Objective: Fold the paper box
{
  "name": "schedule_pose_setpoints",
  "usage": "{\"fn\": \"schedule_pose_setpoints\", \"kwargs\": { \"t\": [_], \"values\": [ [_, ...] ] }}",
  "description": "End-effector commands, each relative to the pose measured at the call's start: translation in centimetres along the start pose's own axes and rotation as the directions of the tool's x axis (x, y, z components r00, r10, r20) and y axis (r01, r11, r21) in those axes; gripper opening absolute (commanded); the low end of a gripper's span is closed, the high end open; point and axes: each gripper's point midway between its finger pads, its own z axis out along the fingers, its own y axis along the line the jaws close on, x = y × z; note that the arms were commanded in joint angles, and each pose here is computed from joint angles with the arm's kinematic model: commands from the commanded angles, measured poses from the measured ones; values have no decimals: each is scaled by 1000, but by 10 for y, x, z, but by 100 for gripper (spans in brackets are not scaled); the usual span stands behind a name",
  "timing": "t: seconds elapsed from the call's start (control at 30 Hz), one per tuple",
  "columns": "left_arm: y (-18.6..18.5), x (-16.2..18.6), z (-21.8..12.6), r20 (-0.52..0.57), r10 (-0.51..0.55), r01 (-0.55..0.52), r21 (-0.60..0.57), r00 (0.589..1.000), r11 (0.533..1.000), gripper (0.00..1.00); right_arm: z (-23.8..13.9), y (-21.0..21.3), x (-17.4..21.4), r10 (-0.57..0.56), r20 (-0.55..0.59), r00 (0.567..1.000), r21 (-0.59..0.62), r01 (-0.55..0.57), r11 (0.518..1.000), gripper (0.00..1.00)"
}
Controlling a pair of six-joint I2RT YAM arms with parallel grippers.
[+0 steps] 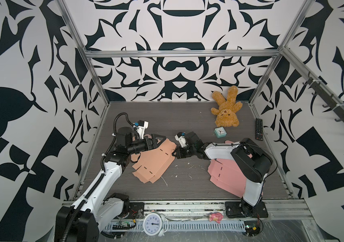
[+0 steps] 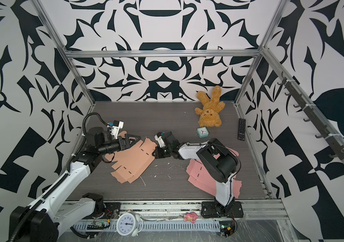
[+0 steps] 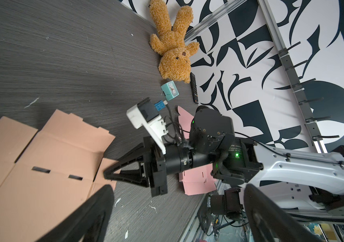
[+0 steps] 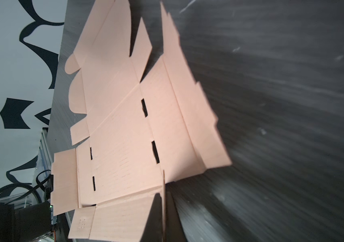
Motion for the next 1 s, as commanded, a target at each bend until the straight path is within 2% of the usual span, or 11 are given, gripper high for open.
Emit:
{"fn": "schedule_pose_setpoints", "kwargs": {
  "t": [0.0, 0.23, 0.33, 0.6, 0.73, 0.83, 0.97],
  "values": [
    [13, 5, 2, -5, 1, -1, -38, 1000, 999, 99, -27, 23, -33, -151, 32, 988, -63, 153, 986, 3],
    [15, 3, 6, 0, -10, 10, -35, 1000, 999, 99, -36, 16, -32, -245, -112, 963, -149, 227, 962, 3],
    [21, 6, 5, 6, -11, 12, -57, 1000, 998, 99, -42, 11, -33, -260, -115, 959, -188, 236, 953, 4],
    [27, 10, 8, -7, -23, 23, -65, 1000, 998, 99, -59, -9, -49, -232, -104, 967, -203, 208, 957, 4],
    [30, 11, 9, -7, -29, 28, -67, 1000, 997, 99, -60, -18, -54, -209, -105, 972, -175, 189, 966, 15],
    [36, 13, 10, -4, -32, 32, -77, 999, 996, 99, -61, -24, -61, -163, -83, 983, -136, 151, 979, 16],
    [52, 19, 17, -35, -50, 46, -115, 998, 992, 99, -64, -27, -65, -100, -38, 994, -88, 96, 991, 30]
  ]
}}
